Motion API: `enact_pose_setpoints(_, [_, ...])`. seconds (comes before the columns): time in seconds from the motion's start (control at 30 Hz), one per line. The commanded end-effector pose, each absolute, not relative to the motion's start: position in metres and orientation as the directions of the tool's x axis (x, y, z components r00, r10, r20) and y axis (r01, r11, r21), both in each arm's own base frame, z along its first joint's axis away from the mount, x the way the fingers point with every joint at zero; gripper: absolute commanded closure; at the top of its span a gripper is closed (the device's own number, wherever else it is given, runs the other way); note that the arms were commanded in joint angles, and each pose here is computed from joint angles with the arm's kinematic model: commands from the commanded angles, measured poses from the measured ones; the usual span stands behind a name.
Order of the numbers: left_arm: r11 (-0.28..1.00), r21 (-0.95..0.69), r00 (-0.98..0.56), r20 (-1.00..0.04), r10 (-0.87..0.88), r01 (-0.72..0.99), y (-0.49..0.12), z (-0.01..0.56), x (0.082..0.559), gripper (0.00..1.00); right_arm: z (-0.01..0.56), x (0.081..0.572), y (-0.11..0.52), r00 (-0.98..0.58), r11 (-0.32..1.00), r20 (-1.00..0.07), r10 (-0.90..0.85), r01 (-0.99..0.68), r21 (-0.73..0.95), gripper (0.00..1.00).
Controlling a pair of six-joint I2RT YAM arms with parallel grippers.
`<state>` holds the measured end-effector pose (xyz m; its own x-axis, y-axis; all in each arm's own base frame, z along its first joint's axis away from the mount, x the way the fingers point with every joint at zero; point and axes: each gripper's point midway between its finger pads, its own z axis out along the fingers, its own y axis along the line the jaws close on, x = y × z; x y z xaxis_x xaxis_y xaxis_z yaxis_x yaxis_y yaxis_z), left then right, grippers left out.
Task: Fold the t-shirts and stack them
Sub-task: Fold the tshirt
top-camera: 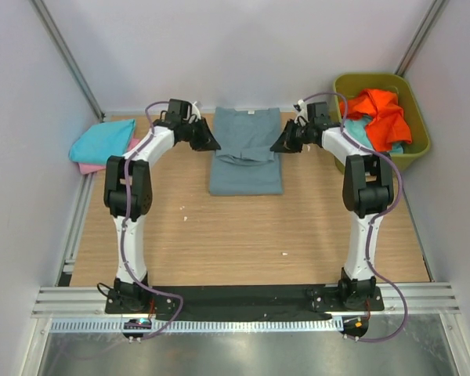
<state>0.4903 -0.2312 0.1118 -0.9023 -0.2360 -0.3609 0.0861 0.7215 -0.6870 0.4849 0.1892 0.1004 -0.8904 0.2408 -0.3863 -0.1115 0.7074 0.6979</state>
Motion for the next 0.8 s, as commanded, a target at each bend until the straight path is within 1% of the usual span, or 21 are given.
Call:
enact_pose_setpoints(0.0, [0.785,-0.603,-0.836,-0.499,-0.230,0.143,-0.214,0.122,0.526,0.76,0.126,0.524,0.184,-0.824,0.732,-0.514,0.239,-0.195,0.653,0.83])
enact_pose_setpoints(0.03, [0.799,-0.585,-0.825,-0.514,-0.233,0.140,-0.211,0.123,0.531,0.61,0.126,0.530,0.180,-0.813,0.748,-0.524,0.252,-0.179,0.639,0.70])
enact_pose_setpoints(0.07, [0.820,-0.560,-0.825,-0.514,-0.236,0.114,-0.205,0.119,0.531,0.51,0.133,0.532,0.177,-0.805,0.751,-0.535,0.255,-0.183,0.634,0.56])
enact_pose_setpoints(0.1, [0.829,-0.547,-0.822,-0.522,-0.228,0.118,-0.202,0.121,0.530,0.42,0.136,0.532,0.175,-0.803,0.752,-0.537,0.258,-0.182,0.633,0.51])
enact_pose_setpoints(0.17, [0.835,-0.538,-0.825,-0.521,-0.217,0.120,-0.198,0.129,0.521,0.40,0.138,0.526,0.169,-0.805,0.758,-0.533,0.263,-0.169,0.630,0.41])
enact_pose_setpoints(0.2, [0.835,-0.538,-0.825,-0.520,-0.219,0.118,-0.196,0.132,0.518,0.39,0.153,0.523,0.165,-0.790,0.754,-0.549,0.273,-0.179,0.632,0.41])
enact_pose_setpoints(0.27, [0.823,-0.555,-0.827,-0.516,-0.225,0.123,-0.196,0.146,0.505,0.39,0.156,0.509,0.170,-0.807,0.725,-0.524,0.271,-0.187,0.662,0.42])
enact_pose_setpoints(0.3, [0.791,-0.592,-0.840,-0.500,-0.210,0.154,-0.204,0.153,0.495,0.41,0.159,0.504,0.171,-0.812,0.713,-0.512,0.279,-0.182,0.677,0.42])
enact_pose_setpoints(0.33, [0.774,-0.615,-0.848,-0.482,-0.220,0.149,-0.207,0.156,0.489,0.42,0.169,0.499,0.175,-0.807,0.700,-0.517,0.285,-0.193,0.688,0.43])
enact_pose_setpoints(0.37, [0.754,-0.641,-0.860,-0.457,-0.228,0.141,-0.210,0.156,0.479,0.42,0.163,0.489,0.179,-0.826,0.689,-0.487,0.285,-0.176,0.703,0.43])
enact_pose_setpoints(0.4, [0.702,-0.695,-0.883,-0.416,-0.219,0.154,-0.221,0.158,0.468,0.43,0.166,0.484,0.181,-0.827,0.690,-0.491,0.276,-0.185,0.700,0.43])
enact_pose_setpoints(0.43, [0.655,-0.743,-0.901,-0.368,-0.228,0.138,-0.230,0.160,0.460,0.46,0.163,0.476,0.191,-0.839,0.690,-0.484,0.248,-0.197,0.696,0.44])
enact_pose_setpoints(0.47, [0.621,-0.773,-0.918,-0.330,-0.221,0.129,-0.237,0.152,0.452,0.51,0.155,0.469,0.196,-0.851,0.692,-0.474,0.226,-0.202,0.693,0.44])
enact_pose_setpoints(0.53, [0.562,-0.820,-0.945,-0.262,-0.196,0.111,-0.256,0.146,0.435,0.53,0.146,0.460,0.212,-0.864,0.684,-0.465,0.193,-0.221,0.695,0.44])
enact_pose_setpoints(0.57, [0.553,-0.824,-0.944,-0.268,-0.191,0.122,-0.262,0.141,0.434,0.53,0.139,0.457,0.218,-0.871,0.681,-0.455,0.186,-0.219,0.699,0.44])
enact_pose_setpoints(0.6, [0.554,-0.826,-0.952,-0.244,-0.185,0.104,-0.267,0.129,0.427,0.52,0.137,0.456,0.223,-0.873,0.677,-0.452,0.185,-0.220,0.702,0.44])
enact_pose_setpoints(0.63, [0.552,-0.826,-0.956,-0.241,-0.167,0.112,-0.278,0.123,0.421,0.51,0.136,0.457,0.230,-0.871,0.672,-0.459,0.177,-0.234,0.702,0.44])
enact_pose_setpoints(0.67, [0.550,-0.825,-0.954,-0.255,-0.158,0.130,-0.283,0.119,0.421,0.51,0.129,0.455,0.244,-0.881,0.665,-0.447,0.154,-0.242,0.707,0.44])
enact_pose_setpoints(0.77, [0.540,-0.830,-0.966,-0.234,-0.110,0.140,-0.297,0.102,0.415,0.50,0.114,0.459,0.265,-0.906,0.635,-0.402,0.131,-0.235,0.736,0.45])
